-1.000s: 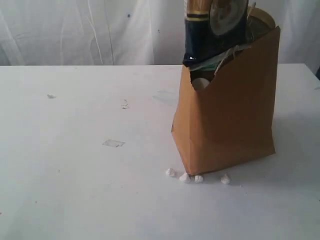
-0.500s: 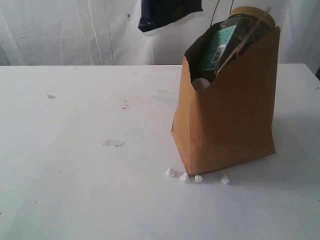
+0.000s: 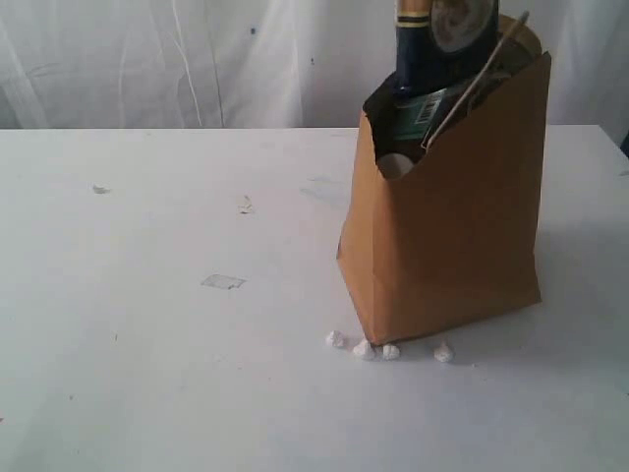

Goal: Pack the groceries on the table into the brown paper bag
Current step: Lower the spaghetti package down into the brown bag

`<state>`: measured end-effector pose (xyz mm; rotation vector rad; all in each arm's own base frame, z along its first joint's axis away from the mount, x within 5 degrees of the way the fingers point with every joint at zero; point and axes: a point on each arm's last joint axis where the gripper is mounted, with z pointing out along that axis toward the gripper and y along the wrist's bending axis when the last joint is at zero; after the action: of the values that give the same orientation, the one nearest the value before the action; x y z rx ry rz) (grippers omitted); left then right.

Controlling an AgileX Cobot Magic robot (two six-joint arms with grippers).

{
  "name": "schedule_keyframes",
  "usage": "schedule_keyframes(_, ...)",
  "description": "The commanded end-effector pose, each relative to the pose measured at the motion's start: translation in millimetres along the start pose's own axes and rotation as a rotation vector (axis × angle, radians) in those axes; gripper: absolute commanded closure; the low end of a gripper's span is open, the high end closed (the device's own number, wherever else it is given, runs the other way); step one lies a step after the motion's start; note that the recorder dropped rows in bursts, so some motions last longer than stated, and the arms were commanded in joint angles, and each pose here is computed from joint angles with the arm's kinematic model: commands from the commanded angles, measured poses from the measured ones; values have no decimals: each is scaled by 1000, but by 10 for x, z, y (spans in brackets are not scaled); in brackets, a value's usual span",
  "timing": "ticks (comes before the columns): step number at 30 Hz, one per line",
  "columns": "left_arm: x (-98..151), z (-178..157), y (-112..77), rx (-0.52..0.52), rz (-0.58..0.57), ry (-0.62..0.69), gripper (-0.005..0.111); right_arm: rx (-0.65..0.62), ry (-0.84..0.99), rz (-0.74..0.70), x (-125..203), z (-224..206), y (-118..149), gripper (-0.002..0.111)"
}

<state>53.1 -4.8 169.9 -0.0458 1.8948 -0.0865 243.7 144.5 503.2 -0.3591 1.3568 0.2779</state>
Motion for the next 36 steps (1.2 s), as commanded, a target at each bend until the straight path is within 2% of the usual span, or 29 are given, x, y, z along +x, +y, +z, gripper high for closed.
schedule_keyframes(1, -3, -2, 1, -2, -7, -8, 107, -56, -74, 42, -134, -45, -1, 108)
schedule_keyframes(8, -3, -2, 1, -2, -7, -8, 107, -64, -17, 57, 56, 83, 41, 108)
schedule_keyframes(10, -3, -2, 1, -2, -7, -8, 107, -34, 7, 77, 89, 96, 17, 108)
schedule_keyframes(13, -3, -2, 1, -2, -7, -8, 107, 92, 84, 115, 149, 70, -97, 108)
schedule_keyframes(16, -3, -2, 1, -2, -7, -8, 107, 129, 156, 181, 219, 59, -121, 108)
schedule_keyframes(21, -3, -2, 1, -2, -7, -8, 107, 81, 248, 27, 292, 46, -88, 108)
schedule_keyframes(27, -3, -2, 1, -2, -7, -8, 107, -46, 62, -16, 114, 73, 23, 108)
schedule_keyframes(32, -3, -2, 1, -2, -7, -8, 107, 38, 188, -140, 224, 59, -65, 108)
schedule_keyframes(36, -3, -2, 1, -2, -7, -8, 107, 32, 161, -163, 184, 44, -64, 108)
